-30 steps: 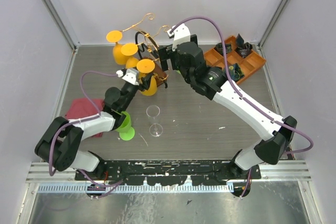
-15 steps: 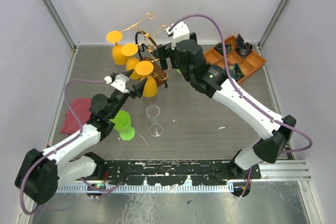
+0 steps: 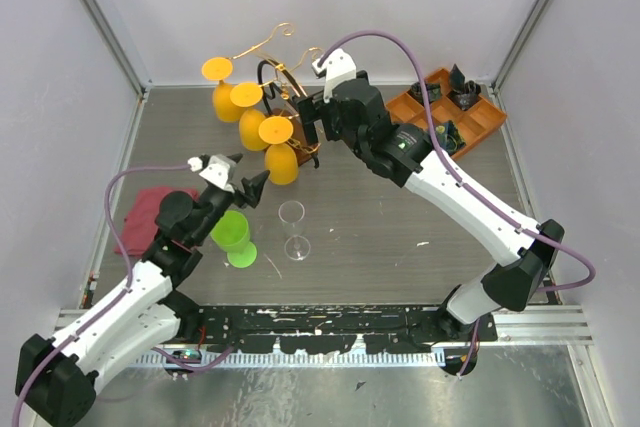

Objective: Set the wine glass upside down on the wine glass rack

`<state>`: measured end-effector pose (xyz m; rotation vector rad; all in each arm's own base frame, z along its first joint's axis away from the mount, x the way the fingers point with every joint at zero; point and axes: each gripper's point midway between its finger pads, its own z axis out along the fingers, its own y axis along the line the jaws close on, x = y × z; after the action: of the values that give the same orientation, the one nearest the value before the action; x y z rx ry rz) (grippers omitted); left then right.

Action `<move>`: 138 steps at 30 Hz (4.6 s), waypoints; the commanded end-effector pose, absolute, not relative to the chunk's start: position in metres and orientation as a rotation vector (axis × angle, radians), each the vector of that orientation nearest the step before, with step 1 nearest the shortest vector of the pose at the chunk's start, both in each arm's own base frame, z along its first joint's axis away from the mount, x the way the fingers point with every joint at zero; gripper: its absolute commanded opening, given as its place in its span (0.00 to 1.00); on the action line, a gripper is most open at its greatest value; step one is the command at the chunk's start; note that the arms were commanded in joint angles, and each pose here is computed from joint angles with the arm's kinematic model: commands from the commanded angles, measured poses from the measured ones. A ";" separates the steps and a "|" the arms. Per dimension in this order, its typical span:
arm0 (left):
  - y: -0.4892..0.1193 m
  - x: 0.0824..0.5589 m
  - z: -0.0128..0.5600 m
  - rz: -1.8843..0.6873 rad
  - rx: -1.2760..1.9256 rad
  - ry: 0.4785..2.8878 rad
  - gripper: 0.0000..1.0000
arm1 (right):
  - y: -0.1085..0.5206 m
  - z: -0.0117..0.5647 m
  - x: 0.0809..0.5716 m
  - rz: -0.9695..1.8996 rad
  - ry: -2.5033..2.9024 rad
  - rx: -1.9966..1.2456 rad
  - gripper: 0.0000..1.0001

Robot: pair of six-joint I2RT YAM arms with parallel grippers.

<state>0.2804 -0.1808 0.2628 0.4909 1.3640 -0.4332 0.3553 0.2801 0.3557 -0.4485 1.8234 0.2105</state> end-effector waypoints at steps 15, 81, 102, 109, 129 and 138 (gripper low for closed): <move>-0.128 0.325 0.373 -0.185 0.123 1.486 0.81 | 0.307 0.389 0.422 0.249 1.741 -0.462 1.00; -0.108 0.307 0.367 -0.077 0.186 1.522 0.92 | 0.353 0.328 0.426 0.149 1.779 -0.944 1.00; -0.099 0.296 0.366 -0.076 0.170 1.531 0.92 | 0.369 0.356 0.400 0.128 1.717 -0.862 1.00; -0.104 0.293 0.361 -0.094 0.204 1.560 0.93 | 0.344 0.406 0.381 0.168 1.649 -0.755 1.00; -0.057 0.196 0.218 -0.028 -0.142 2.291 0.91 | 0.309 0.413 0.370 0.113 1.703 -0.627 1.00; -0.068 0.186 0.191 -0.079 -0.205 2.405 0.90 | 0.303 0.415 0.368 0.104 1.704 -0.608 1.00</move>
<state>0.1946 -0.0639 0.2070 -0.1548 2.3233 -0.0640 0.3737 0.3124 0.3865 -0.6844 1.7543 0.0851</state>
